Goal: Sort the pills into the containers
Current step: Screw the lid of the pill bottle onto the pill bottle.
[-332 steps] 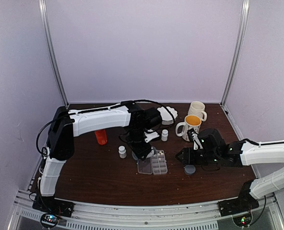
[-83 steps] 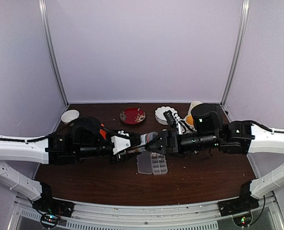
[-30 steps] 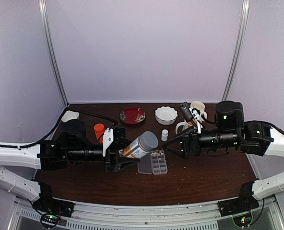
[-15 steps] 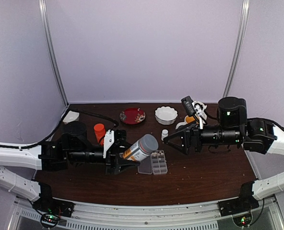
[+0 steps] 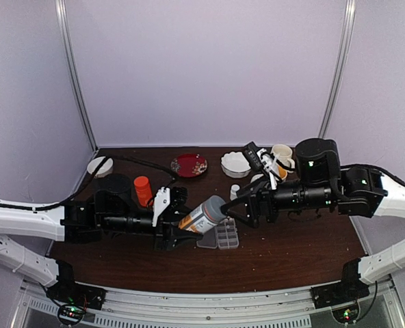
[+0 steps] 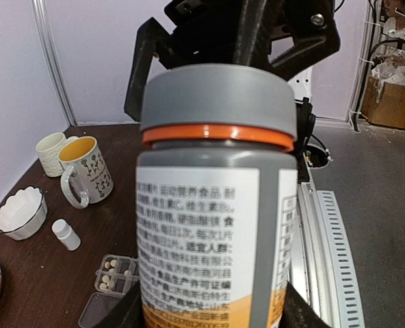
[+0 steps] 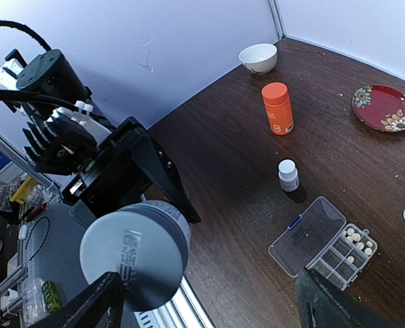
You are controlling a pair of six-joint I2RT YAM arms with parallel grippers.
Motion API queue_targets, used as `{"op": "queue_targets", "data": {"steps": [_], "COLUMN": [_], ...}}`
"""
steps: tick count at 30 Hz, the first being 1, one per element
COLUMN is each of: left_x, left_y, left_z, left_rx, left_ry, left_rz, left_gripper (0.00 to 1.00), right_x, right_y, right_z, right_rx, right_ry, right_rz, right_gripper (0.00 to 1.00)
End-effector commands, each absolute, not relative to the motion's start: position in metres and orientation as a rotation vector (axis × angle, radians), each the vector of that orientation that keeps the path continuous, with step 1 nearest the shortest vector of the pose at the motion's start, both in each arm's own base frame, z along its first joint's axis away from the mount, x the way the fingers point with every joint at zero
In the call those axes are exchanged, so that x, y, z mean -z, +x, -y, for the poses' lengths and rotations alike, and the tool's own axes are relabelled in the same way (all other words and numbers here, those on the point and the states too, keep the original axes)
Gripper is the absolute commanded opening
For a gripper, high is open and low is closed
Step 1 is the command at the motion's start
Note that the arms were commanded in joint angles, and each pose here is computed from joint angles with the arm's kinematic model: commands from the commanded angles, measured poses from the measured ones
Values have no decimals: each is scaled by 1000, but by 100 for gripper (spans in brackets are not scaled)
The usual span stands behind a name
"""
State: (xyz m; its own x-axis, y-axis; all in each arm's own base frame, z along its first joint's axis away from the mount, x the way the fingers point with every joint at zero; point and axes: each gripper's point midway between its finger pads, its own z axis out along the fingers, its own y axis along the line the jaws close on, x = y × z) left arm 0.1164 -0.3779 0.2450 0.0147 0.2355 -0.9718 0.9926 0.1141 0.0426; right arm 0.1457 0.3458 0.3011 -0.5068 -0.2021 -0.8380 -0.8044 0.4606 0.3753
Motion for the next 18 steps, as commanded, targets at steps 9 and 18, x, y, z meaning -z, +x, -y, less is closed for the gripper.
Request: {"op": "queue_targets", "data": {"steps": [9,18], "left_x": [-268,-268], "left_y": [120,113], "left_z": [392,395], "left_rx": [1020,1054], "left_ry": [1266,1302], "left_rz": [-1365,-1341], "left_gripper": [0,0], "right_x": [-327,-321], "right_y": [117,115], "right_z": [-352,-342], "right_rx": [-1169,-1187], "right_ry": [-933,-1006], "right_rz": [-1843,-1885], "right_gripper": [91,90]}}
